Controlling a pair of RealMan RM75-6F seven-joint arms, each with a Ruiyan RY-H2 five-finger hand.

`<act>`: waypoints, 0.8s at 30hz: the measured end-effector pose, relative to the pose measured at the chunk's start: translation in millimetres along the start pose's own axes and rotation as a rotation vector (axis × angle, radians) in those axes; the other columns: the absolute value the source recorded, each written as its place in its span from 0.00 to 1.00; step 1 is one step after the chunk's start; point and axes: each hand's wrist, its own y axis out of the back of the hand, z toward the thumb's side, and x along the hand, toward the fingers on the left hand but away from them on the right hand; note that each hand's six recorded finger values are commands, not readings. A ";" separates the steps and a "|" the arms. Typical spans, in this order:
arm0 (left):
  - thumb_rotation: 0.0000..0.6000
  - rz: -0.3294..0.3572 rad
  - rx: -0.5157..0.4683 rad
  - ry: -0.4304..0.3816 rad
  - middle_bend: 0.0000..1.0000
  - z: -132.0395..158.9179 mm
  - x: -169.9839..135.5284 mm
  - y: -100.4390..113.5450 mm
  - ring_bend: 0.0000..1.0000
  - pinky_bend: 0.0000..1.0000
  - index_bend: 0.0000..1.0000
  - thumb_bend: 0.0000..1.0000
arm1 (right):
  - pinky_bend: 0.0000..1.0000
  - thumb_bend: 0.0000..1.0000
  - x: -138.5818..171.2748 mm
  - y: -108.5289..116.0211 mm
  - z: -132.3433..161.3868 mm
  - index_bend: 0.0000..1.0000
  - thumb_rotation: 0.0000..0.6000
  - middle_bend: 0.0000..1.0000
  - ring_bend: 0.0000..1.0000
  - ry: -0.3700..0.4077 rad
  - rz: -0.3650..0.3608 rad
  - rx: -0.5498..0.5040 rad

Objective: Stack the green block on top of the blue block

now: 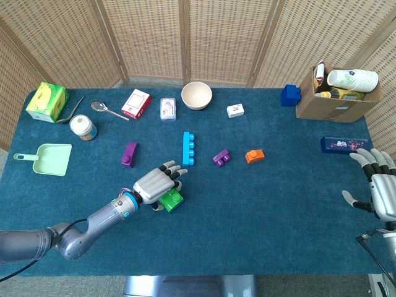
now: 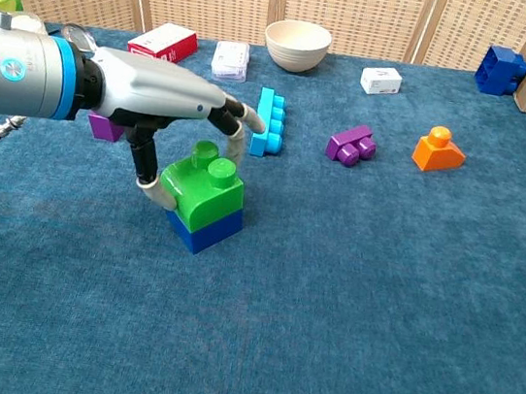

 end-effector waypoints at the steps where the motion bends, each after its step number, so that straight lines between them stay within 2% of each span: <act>1: 1.00 0.004 -0.005 0.000 0.01 0.1 -0.5 1.6 0.00 0.00 0.11 0.25 | 0.00 0.24 0.0 0.2 0.1 0.15 0.94 0.13 0.00 0.000 -0.001 0.000; 5: 1.00 0.021 -0.018 -0.001 0.00 -0.7 -3.6 8.9 0.00 0.00 0.04 0.25 | 0.00 0.24 -0.2 0.4 0.3 0.15 0.95 0.13 0.00 0.000 -0.001 0.000; 8: 0.99 0.036 -0.032 0.001 0.00 -2.4 -7.1 15.7 0.00 0.00 0.03 0.24 | 0.00 0.24 -0.4 0.4 0.9 0.14 0.94 0.13 0.00 0.000 -0.001 -0.001; 14: 0.94 0.081 -0.056 0.010 0.00 -8.3 -15.3 33.1 0.00 0.00 0.04 0.25 | 0.00 0.24 -0.8 1.0 2.3 0.14 0.95 0.13 0.00 0.001 -0.002 0.000; 24: 0.93 0.161 -0.090 0.046 0.01 -25.9 -50.1 62.1 0.00 0.00 0.10 0.25 | 0.00 0.24 -6.4 4.9 1.3 0.14 0.94 0.13 0.00 -0.009 -0.013 -0.004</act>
